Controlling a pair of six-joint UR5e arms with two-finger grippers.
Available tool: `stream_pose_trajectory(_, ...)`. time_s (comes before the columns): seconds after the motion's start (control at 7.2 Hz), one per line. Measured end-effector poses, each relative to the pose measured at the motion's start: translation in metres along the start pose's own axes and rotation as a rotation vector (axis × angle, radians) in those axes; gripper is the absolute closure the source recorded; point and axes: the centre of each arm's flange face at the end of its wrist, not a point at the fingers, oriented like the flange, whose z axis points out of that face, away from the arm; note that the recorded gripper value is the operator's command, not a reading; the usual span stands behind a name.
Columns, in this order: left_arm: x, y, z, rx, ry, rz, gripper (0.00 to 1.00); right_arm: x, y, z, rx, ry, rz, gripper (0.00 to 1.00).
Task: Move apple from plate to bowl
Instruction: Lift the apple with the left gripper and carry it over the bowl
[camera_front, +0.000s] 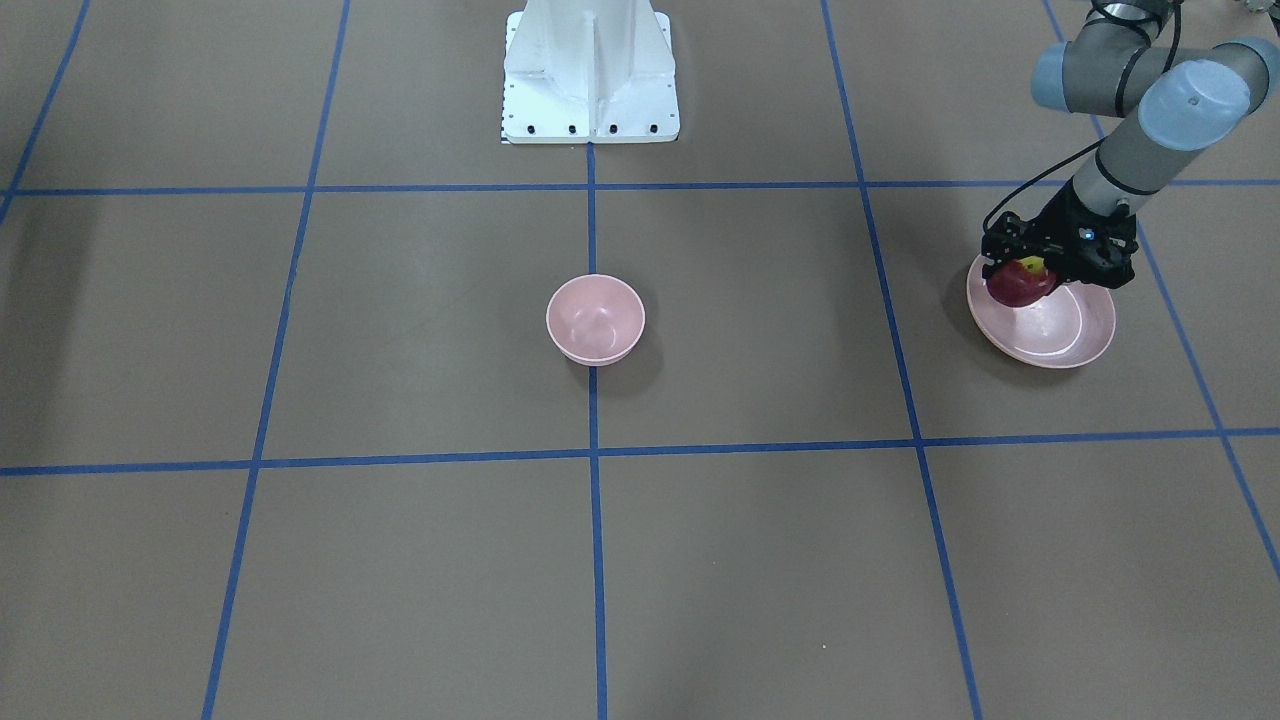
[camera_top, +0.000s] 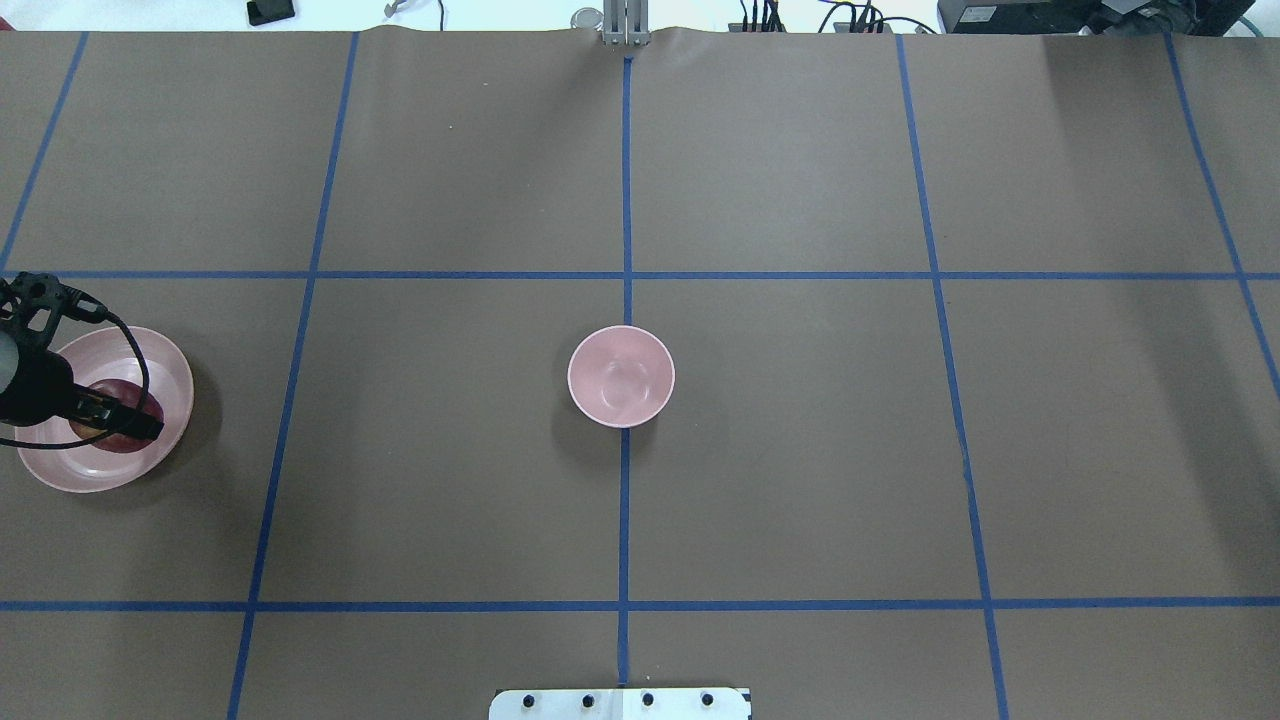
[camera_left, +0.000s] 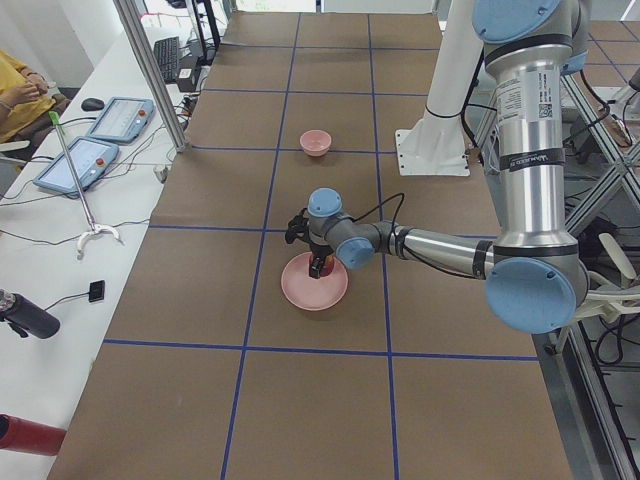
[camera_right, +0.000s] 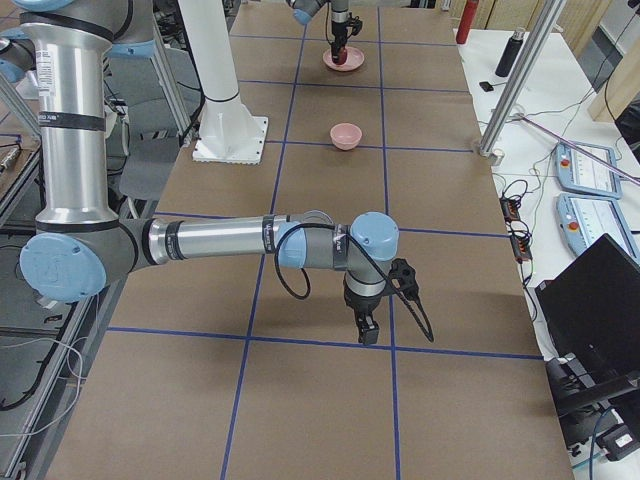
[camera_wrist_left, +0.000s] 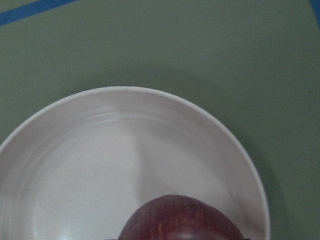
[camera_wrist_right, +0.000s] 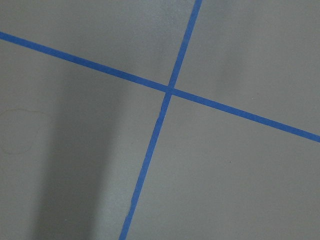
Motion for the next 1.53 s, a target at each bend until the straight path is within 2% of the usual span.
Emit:
stream_pose_trajectory(0.14, 0.022, -0.008, -0.021, -0.016, 0.02, -0.011, 0.86, 0.0, 0.0, 0.0, 0.0, 0.0, 0.001, 0.0)
stream_pose_trajectory(0.42, 0.097, -0.055, -0.068, -0.044, -0.007, -0.107, 0.85, 0.0, 0.001, 0.001, -0.002, -0.001, 0.004, 0.0)
stream_pose_trajectory(0.69, 0.222, -0.11, -0.083, -0.092, -0.044, -0.207, 0.85, 0.001, 0.005, 0.002, -0.005, -0.001, 0.007, 0.0)
stream_pose_trajectory(0.97, 0.355, -0.15, -0.067, -0.11, -0.071, -0.313, 0.85, 0.001, 0.007, 0.004, -0.008, -0.002, 0.011, 0.0)
stream_pose_trajectory(1.11, 0.408, -0.172, -0.054, -0.105, -0.051, -0.363, 0.85, 0.001, 0.007, 0.004, -0.008, -0.002, 0.012, 0.0)
stream_pose_trajectory(1.25, 0.438, -0.189, -0.041, -0.09, -0.025, -0.393, 0.83, 0.001, 0.007, 0.004, -0.008, -0.002, 0.013, 0.0)
stream_pose_trajectory(1.53, 0.458, -0.208, -0.02, -0.059, 0.016, -0.406, 0.79, 0.002, 0.007, 0.005, -0.01, -0.003, 0.016, 0.0)
